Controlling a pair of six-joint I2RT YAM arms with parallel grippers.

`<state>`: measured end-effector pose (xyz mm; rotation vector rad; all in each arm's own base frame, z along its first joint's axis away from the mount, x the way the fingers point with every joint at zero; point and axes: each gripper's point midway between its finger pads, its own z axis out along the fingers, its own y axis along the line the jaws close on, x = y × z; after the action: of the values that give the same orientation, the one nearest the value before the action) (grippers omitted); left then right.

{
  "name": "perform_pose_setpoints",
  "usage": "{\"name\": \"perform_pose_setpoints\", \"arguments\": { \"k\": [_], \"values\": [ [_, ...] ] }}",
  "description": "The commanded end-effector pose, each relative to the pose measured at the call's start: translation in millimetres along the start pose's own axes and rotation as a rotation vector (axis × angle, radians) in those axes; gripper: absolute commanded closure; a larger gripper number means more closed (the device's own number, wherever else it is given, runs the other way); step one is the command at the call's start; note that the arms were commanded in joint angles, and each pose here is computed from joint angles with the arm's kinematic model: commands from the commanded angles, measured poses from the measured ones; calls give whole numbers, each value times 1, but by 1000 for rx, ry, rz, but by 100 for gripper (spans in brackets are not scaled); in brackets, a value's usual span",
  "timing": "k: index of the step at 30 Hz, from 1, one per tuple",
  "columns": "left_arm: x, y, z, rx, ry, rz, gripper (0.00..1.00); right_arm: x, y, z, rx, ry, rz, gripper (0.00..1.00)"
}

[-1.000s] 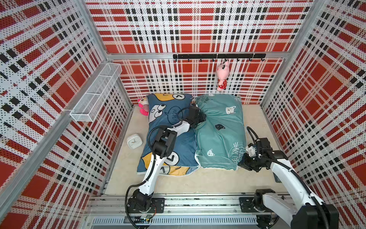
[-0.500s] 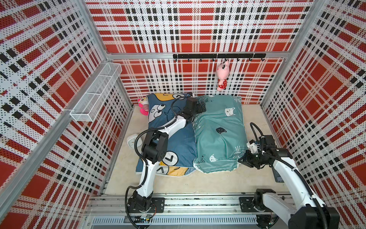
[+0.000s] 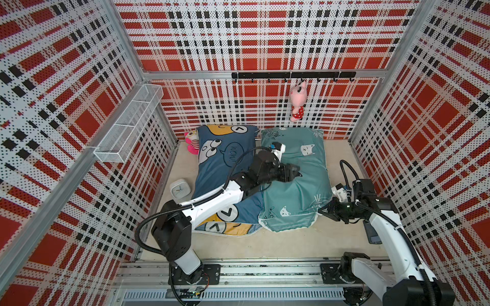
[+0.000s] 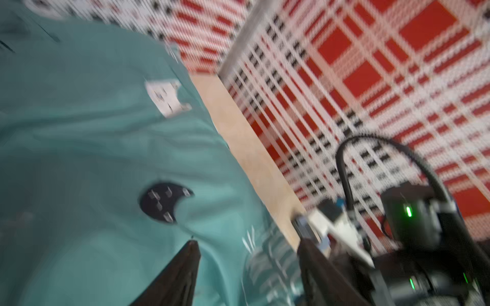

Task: Zip up pillowcases
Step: Zip the zipper on the pillowcase.

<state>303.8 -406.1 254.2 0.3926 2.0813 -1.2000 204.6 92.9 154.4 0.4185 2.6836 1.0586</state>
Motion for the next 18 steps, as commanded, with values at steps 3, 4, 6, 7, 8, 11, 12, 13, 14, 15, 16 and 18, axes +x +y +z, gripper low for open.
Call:
{"name": "perform_pose_setpoints", "arguments": {
  "k": [3, 4, 6, 7, 8, 11, 12, 13, 14, 15, 16, 18],
  "values": [
    [67, -51, -6, 303, 116, -205, 47, 3, 12, -1, -112, 16, 9, 100],
    [77, -57, -4, 321, 134, -219, 51, 3, 12, -1, -118, 17, 12, 100],
    [93, -67, -2, 366, 160, -250, 55, 2, 10, -1, -118, 9, 19, 100],
    [98, -71, -3, 395, 166, -275, 57, 1, 10, -2, -115, -1, 18, 100],
    [102, -73, -4, 420, 170, -298, 59, -1, 9, -2, -114, -6, 23, 100],
    [110, -73, -9, 480, 164, -371, 65, -3, 6, -3, -127, -13, 36, 100],
    [113, -74, -8, 498, 167, -387, 66, -3, 5, -2, -133, -10, 42, 100],
    [116, -74, -7, 508, 174, -395, 67, -3, 5, -1, -143, -8, 45, 100],
    [121, -74, -4, 507, 187, -402, 69, -3, 4, -1, -154, -5, 54, 100],
    [126, -73, -1, 508, 195, -413, 70, -3, 4, 0, -164, -3, 55, 100],
    [128, -73, 0, 516, 198, -421, 70, -3, 5, 0, -170, -2, 57, 100],
    [129, -74, 3, 541, 196, -445, 72, -3, 5, 0, -176, -1, 56, 100]
  ]
}}
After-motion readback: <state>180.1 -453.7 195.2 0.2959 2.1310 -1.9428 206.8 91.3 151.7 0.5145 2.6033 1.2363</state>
